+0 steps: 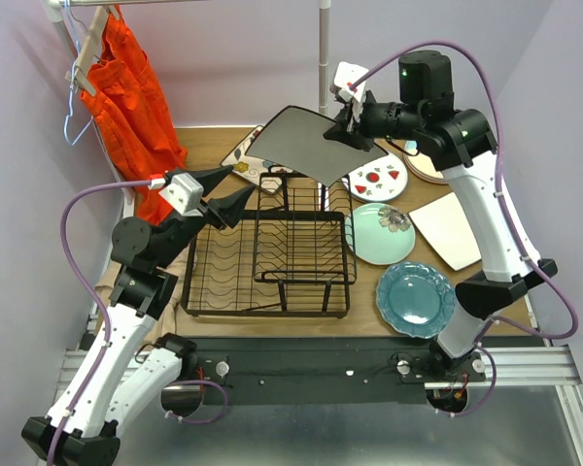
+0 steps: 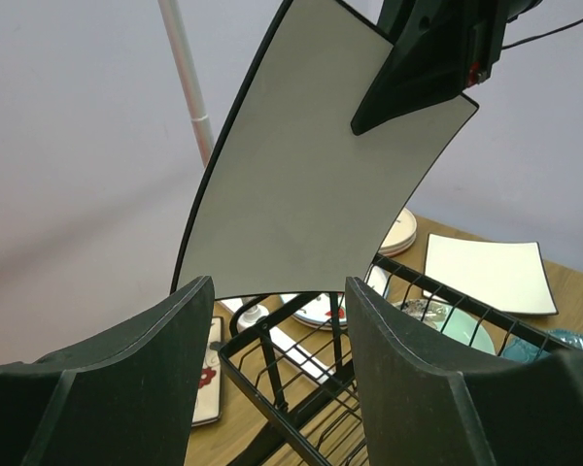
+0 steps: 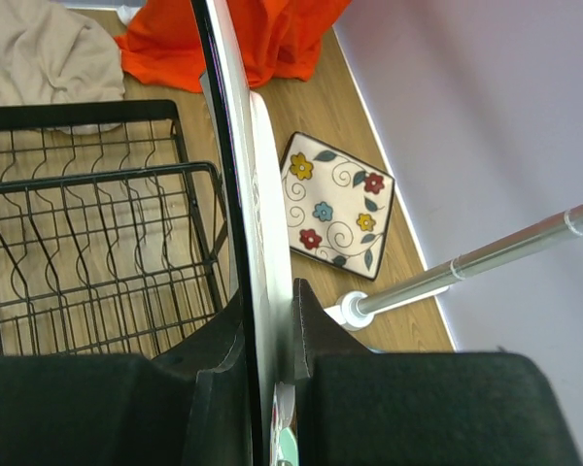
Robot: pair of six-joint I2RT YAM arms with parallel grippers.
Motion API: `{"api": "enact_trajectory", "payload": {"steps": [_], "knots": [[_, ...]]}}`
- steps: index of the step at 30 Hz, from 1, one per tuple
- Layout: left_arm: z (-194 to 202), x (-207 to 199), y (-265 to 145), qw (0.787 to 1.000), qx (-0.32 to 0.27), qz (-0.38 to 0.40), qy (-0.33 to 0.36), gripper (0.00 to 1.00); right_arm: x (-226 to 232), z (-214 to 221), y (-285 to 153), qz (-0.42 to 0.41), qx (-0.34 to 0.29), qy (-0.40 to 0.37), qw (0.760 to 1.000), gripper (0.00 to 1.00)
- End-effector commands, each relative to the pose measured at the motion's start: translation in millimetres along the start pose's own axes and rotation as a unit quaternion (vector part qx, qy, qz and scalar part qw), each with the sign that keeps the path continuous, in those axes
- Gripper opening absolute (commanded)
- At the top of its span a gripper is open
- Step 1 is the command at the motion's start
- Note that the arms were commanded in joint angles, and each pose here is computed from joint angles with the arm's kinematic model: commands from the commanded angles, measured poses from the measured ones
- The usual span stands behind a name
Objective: Unload the plates from the dish rack
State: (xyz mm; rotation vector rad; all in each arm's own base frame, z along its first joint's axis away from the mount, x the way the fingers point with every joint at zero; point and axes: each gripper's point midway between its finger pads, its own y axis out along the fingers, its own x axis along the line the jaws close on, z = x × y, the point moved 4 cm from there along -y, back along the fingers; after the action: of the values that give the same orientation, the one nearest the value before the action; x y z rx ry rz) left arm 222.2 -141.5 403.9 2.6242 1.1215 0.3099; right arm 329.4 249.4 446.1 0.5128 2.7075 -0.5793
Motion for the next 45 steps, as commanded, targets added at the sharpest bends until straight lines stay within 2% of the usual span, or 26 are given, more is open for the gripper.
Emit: {"api": "enact_trajectory", "payload": {"steps": [1, 19, 25, 32, 38, 45], "knots": [[-0.4, 3.9, 0.6, 1.0, -0.008, -0.009, 0.003, 0.65, -11.2, -70.9, -41.0, 0.057, -0.11, -0.063, 0.99, 0.01], [-0.4, 7.0, -0.3, 1.0, -0.009, -0.02, 0.003, 0.65, -16.1, -78.1, -54.9, 0.102, -0.116, -0.011, 0.988, 0.01], [2.9, 9.6, 1.0, 1.0, -0.004, -0.025, 0.003, 0.65, -18.8, -92.8, -64.7, 0.122, -0.146, 0.003, 0.982, 0.01], [3.5, 9.7, 1.2, 1.0, -0.004, -0.024, 0.002, 0.65, -31.4, -91.0, -66.4, 0.168, -0.144, 0.05, 0.974, 0.01], [4.1, 9.8, 2.0, 1.0, -0.003, -0.021, 0.001, 0.65, -35.6, -89.4, -83.0, 0.223, -0.153, 0.104, 0.957, 0.01], [4.4, 10.2, 2.2, 1.0, -0.004, -0.021, 0.0, 0.65, -58.4, -86.1, -119.5, 0.331, -0.172, 0.192, 0.908, 0.01]]}}
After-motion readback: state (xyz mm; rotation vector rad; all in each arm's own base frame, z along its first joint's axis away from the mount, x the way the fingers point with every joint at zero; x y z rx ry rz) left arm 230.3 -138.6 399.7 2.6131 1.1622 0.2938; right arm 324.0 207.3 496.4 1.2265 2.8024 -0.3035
